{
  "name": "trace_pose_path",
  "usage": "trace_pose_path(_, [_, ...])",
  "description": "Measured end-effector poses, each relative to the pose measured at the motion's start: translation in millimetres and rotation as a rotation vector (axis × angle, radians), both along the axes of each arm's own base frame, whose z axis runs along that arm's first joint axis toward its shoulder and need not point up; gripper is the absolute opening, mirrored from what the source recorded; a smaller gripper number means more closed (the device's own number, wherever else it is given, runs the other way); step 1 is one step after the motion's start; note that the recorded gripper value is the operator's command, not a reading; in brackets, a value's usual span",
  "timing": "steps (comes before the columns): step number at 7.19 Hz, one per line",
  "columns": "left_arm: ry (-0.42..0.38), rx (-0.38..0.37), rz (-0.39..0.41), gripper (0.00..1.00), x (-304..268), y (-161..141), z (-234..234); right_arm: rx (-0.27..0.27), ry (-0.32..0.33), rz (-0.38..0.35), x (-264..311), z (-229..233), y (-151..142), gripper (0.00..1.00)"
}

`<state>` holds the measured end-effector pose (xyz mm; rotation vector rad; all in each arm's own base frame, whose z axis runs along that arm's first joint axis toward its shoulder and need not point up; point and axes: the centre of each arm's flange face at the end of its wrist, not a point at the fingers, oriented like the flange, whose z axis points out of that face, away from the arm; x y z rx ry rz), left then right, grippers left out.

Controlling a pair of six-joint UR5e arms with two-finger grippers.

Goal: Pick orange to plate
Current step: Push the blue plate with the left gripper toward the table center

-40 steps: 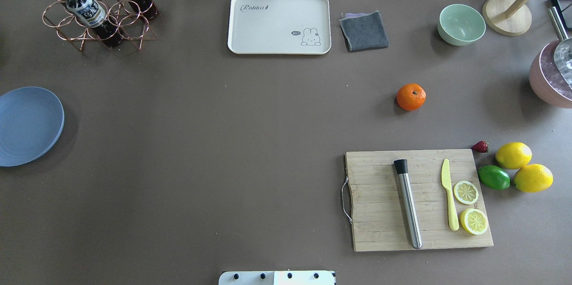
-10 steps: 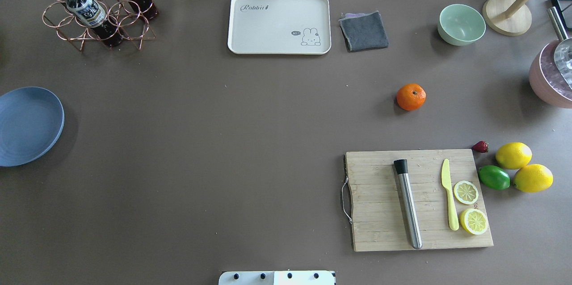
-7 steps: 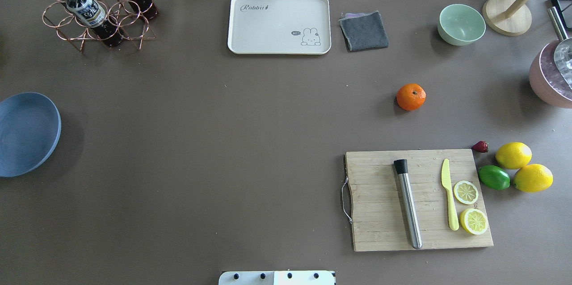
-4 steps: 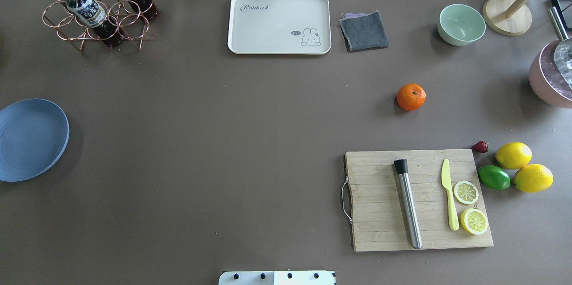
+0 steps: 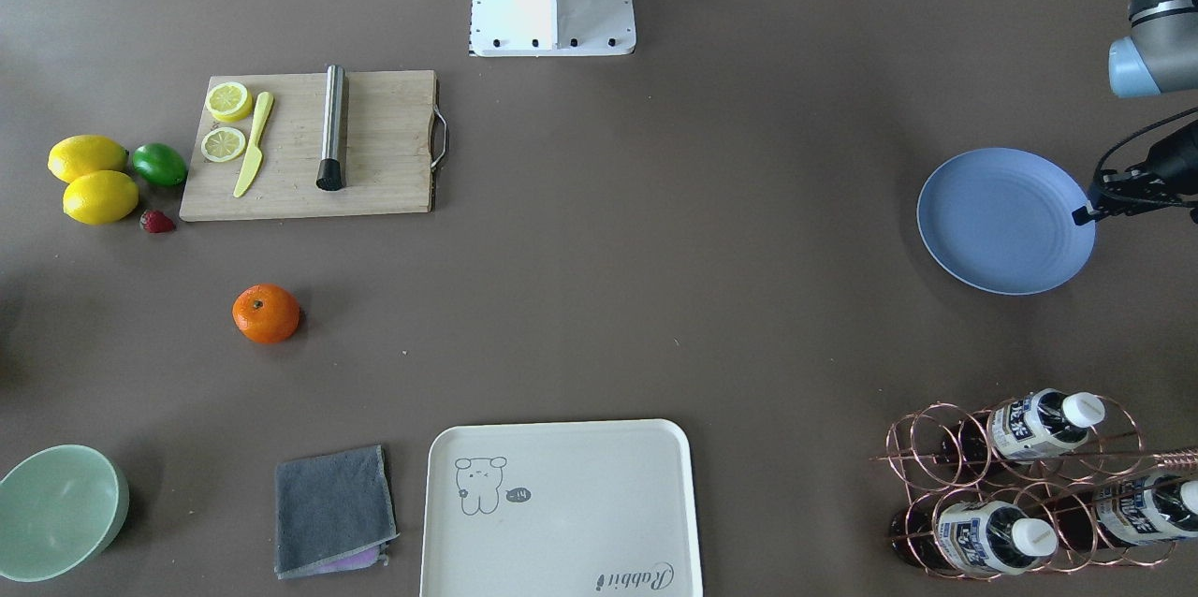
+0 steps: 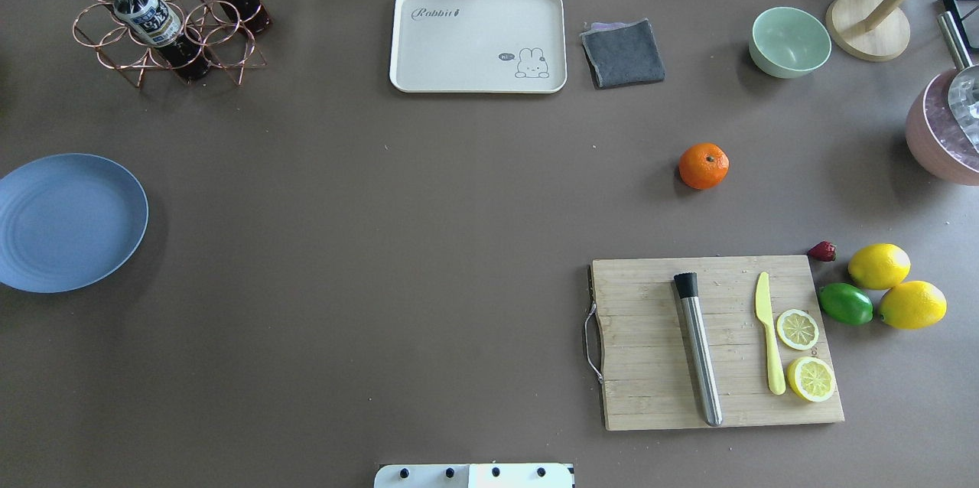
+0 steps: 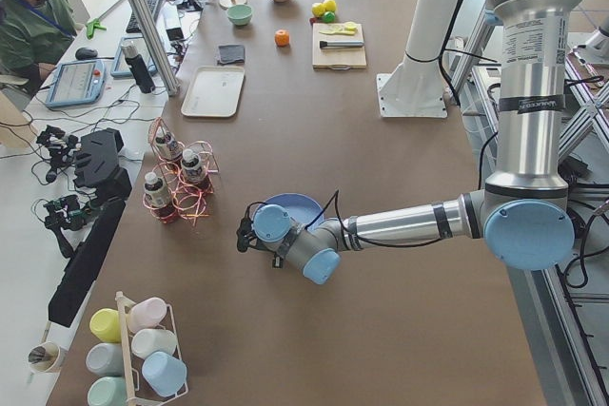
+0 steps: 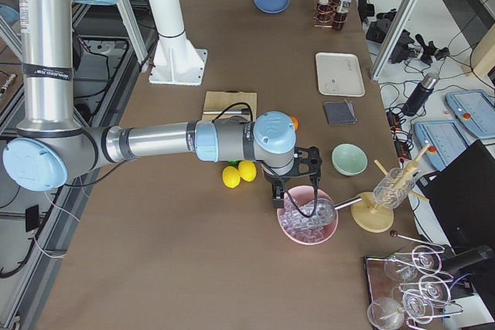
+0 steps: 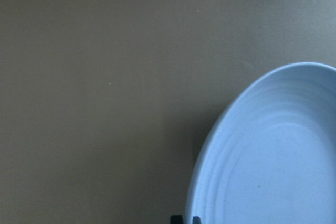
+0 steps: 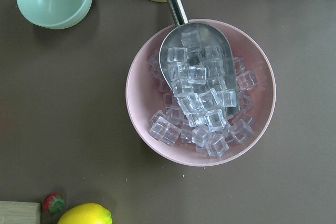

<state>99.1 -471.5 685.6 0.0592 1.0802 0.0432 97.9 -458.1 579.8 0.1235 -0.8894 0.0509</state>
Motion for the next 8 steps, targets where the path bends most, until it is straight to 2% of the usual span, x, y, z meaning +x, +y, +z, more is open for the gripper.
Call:
trace_pose_path(1, [0.046,-0.010,-0.001,0.00,0,-6,-21,-0.005,-0.019,-0.003,-2,3,4,1.00])
trace_pose_path(4, [0.130,-0.077,-0.075,0.00,14,-15,-116,-0.021,-0.043,0.013,-8,-9,0,1.00])
trace_pose_path(6, [0.139,-0.102,-0.114,0.00,72,-4,-192,0.005,-0.036,-0.022,-32,-33,-20,1.00])
trace_pose_path(8, [0.152,-0.131,-0.153,0.00,161,2,-261,-0.003,-0.028,-0.035,-75,-74,-56,1.00])
